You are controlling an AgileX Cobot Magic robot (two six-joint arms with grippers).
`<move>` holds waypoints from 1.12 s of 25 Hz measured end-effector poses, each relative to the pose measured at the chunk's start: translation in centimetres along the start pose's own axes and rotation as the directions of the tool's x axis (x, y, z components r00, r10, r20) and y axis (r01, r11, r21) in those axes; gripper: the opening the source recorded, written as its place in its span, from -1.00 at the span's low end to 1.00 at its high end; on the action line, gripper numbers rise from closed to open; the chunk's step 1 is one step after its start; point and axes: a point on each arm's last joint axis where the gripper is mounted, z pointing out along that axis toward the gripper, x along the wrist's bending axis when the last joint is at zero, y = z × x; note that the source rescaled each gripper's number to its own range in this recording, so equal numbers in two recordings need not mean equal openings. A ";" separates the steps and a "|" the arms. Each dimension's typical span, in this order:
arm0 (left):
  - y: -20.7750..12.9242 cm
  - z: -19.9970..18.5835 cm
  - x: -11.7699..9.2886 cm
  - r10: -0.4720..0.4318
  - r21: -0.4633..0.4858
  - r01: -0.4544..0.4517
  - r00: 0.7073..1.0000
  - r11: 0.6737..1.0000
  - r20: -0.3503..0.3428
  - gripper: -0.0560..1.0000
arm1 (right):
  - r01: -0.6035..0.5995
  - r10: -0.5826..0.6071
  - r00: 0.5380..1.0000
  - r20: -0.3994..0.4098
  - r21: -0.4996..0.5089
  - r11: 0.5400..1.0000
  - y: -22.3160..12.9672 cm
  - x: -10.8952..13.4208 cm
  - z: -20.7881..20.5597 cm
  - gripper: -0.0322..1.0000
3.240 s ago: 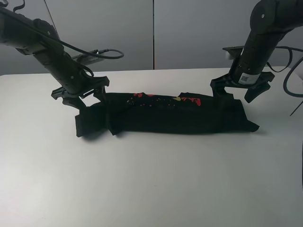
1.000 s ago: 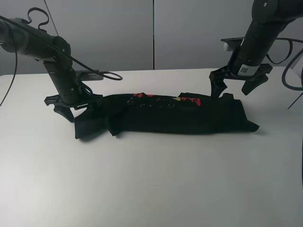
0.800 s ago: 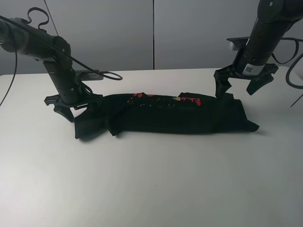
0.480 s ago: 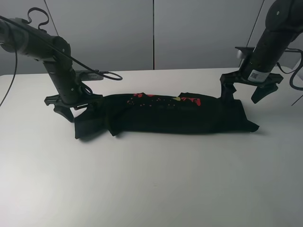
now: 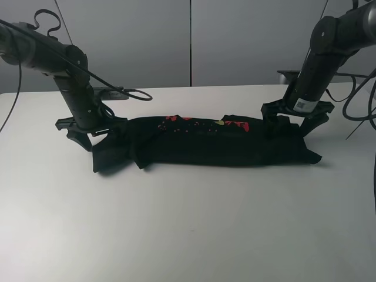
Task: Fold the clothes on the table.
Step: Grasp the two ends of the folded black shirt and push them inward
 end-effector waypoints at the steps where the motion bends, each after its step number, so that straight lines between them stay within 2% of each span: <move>1: 0.0 0.0 0.0 0.002 0.000 -0.002 1.000 1.000 0.000 0.82 | 0.003 -0.003 1.000 0.004 -0.006 1.000 0.1 0.2 0.2 0.99; 6: 0.0 0.0 0.0 0.002 0.000 -0.002 1.000 1.000 0.000 0.82 | 0.004 -0.005 0.999 0.040 0.009 1.000 0.3 -0.1 1.6 0.99; 19: 0.0 0.0 0.0 0.002 -0.004 -0.002 1.000 1.000 0.001 0.82 | -0.007 0.006 0.999 0.042 0.030 1.000 0.3 -0.2 2.9 0.97; 21: 0.0 0.0 0.0 0.004 -0.004 -0.004 1.000 1.000 0.001 0.82 | 0.004 -0.006 0.999 0.054 0.031 1.000 0.4 -0.2 3.0 0.75; 23: 0.0 0.0 0.0 0.004 -0.004 -0.004 1.000 1.000 0.001 0.82 | 0.008 -0.010 0.998 0.055 0.034 0.999 0.5 -0.2 3.2 0.44; 25: 0.1 0.0 0.0 0.006 -0.006 -0.006 1.000 1.000 0.001 0.82 | 0.011 -0.012 0.999 0.042 0.030 0.999 0.6 -0.1 3.2 0.11; 28: 0.1 0.0 0.0 0.006 -0.006 -0.006 1.000 1.000 0.001 0.82 | 0.023 -0.023 1.000 0.013 0.028 0.999 0.6 0.2 3.2 -0.24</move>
